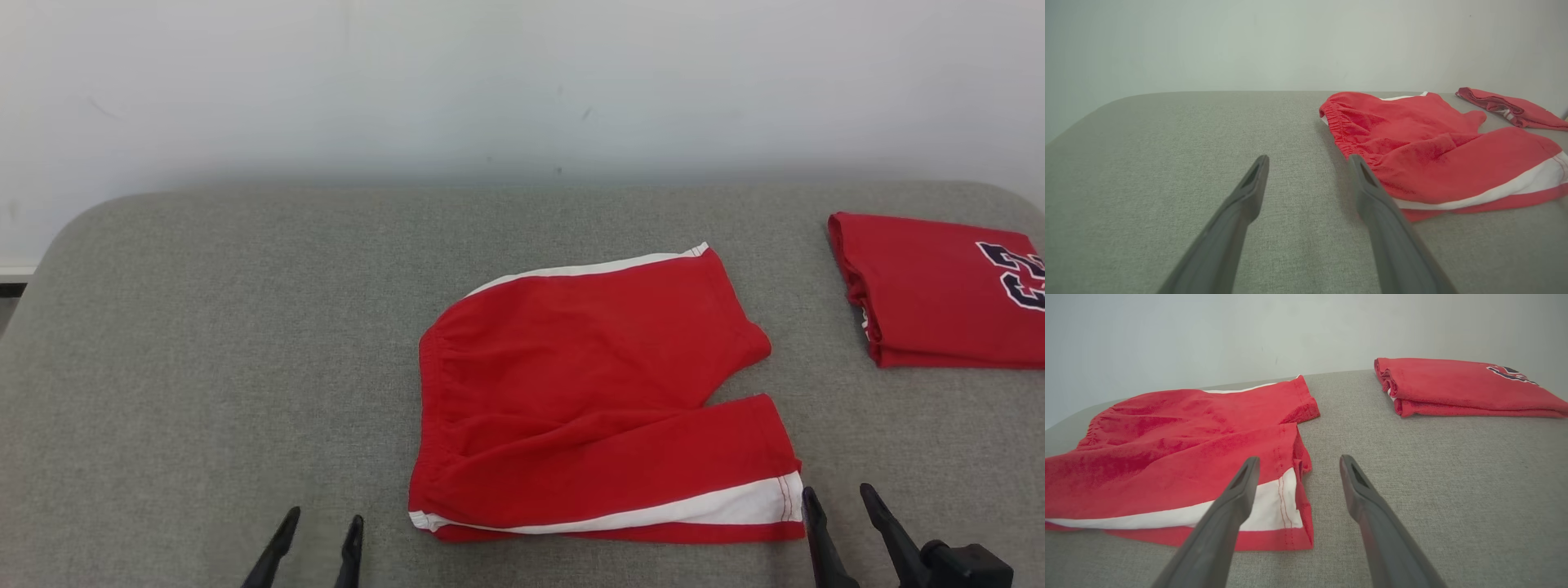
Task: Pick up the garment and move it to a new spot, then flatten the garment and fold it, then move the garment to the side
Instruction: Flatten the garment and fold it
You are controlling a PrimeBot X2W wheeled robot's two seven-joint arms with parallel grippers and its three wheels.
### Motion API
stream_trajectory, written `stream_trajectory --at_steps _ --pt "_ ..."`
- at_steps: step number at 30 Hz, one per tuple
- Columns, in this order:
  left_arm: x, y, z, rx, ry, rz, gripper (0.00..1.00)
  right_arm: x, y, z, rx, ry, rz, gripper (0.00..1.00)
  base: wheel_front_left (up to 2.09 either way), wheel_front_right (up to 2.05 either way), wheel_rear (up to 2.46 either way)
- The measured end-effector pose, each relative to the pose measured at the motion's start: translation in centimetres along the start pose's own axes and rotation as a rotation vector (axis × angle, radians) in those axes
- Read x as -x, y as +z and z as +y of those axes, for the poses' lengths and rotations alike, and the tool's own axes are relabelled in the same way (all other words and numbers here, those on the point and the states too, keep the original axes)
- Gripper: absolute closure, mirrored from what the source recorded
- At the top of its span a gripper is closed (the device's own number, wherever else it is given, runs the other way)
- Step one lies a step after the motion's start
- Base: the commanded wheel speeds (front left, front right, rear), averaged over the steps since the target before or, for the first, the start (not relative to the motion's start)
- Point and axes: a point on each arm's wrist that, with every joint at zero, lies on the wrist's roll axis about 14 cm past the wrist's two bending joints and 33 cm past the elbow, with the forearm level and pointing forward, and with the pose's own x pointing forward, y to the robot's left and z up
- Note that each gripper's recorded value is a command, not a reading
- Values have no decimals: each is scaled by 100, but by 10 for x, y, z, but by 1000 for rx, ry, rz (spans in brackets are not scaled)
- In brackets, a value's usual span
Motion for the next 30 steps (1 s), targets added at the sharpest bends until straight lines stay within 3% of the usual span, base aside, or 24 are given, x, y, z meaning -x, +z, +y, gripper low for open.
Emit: stream_trajectory --at_steps 13,30 --pt "-25 -47 -32 -26 -215 184 0 -17 -31 2 44 66 128 0 0 0 0" --pt "-45 -63 -51 -24 -313 245 0 -19 -46 16 41 138 182 0 0 0 0"
